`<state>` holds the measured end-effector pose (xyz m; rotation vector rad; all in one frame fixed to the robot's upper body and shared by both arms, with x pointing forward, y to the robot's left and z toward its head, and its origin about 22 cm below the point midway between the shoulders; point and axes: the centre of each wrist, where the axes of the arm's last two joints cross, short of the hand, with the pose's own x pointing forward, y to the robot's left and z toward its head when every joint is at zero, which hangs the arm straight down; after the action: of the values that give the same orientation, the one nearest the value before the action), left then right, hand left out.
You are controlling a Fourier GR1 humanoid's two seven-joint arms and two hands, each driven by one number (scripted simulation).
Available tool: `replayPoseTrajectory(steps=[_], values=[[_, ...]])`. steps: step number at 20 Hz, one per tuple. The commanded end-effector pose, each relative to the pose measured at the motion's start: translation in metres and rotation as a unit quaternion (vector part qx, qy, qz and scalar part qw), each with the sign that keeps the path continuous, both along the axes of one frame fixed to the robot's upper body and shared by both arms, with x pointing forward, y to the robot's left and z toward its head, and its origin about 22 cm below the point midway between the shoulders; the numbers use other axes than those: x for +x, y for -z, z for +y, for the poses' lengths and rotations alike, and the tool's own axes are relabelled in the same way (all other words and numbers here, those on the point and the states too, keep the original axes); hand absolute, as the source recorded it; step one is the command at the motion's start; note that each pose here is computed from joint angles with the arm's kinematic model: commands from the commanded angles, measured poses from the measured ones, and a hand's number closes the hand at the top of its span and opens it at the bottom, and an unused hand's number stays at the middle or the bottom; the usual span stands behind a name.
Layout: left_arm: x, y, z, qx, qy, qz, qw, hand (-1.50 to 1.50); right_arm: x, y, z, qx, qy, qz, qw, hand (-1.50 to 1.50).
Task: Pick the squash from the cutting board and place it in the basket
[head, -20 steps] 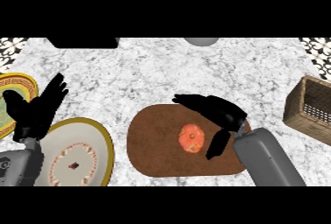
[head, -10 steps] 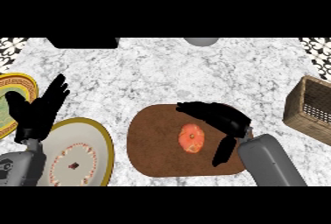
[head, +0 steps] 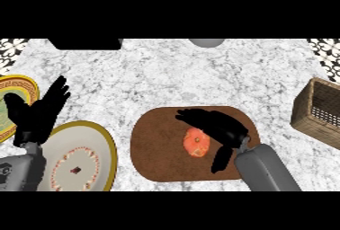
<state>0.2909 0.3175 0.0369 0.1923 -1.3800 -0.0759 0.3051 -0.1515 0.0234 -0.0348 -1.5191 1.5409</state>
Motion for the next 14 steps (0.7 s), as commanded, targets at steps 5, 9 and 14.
replayPoseTrajectory(steps=[5, 9, 14], values=[[-0.005, 0.002, -0.002, -0.004, 0.000, 0.001, 1.0000, 0.00, -0.002, 0.020, 0.006, -0.062, -0.044, -0.037, 0.996, 1.50], [0.001, -0.014, 0.007, 0.004, -0.003, -0.012, 0.9999, 0.00, -0.007, 0.016, 0.034, -0.047, -0.038, -0.044, 0.997, 1.50], [-0.002, -0.001, 0.003, -0.006, -0.010, -0.007, 0.9999, 0.00, 0.035, 0.006, -0.026, -0.057, 0.233, -0.017, 0.971, 1.50]])
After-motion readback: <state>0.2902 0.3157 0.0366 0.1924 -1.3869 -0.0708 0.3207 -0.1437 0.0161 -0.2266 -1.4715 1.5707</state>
